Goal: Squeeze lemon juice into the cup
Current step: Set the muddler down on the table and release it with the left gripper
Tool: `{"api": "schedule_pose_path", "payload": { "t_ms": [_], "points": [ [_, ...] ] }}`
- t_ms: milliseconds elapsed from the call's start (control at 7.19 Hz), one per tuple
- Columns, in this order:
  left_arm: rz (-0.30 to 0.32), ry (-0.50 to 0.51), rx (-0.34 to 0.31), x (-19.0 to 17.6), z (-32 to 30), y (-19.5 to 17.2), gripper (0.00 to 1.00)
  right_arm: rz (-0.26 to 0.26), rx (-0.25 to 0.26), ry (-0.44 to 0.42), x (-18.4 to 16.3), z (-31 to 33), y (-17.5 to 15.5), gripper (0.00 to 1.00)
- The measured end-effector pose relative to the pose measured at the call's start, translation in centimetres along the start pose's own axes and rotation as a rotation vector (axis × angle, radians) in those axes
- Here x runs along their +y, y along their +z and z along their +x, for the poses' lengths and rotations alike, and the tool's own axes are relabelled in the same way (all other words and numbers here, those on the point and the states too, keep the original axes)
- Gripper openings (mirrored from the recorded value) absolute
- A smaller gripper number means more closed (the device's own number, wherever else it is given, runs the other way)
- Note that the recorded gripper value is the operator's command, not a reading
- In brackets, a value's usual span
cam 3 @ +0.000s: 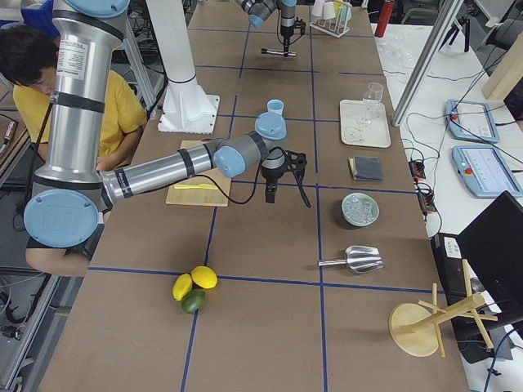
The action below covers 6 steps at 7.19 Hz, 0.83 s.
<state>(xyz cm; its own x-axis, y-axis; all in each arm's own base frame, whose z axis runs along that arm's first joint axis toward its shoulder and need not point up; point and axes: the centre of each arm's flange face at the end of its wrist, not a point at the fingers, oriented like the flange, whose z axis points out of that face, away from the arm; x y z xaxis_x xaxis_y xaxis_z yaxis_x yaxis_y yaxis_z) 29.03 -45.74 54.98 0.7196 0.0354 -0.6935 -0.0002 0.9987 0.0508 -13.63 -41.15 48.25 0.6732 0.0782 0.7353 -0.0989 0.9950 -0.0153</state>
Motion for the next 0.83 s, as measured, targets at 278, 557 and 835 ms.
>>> {"api": "schedule_pose_path", "payload": {
  "t_ms": [278, 557, 835],
  "points": [
    [-0.002, -0.001, -0.001, -0.02, -0.06, 0.16, 0.75, 0.0, -0.001, 0.0, 0.04, 0.0, -0.03, 1.0],
    [-0.001, 0.001, 0.0, -0.08, 0.03, 0.15, 1.0, -0.001, 0.0, 0.0, 0.07, 0.04, -0.02, 1.0],
    [0.003, 0.007, 0.004, -0.12, 0.19, -0.15, 1.0, -0.001, 0.0, 0.001, 0.07, 0.05, -0.01, 1.0]
  ]
}}
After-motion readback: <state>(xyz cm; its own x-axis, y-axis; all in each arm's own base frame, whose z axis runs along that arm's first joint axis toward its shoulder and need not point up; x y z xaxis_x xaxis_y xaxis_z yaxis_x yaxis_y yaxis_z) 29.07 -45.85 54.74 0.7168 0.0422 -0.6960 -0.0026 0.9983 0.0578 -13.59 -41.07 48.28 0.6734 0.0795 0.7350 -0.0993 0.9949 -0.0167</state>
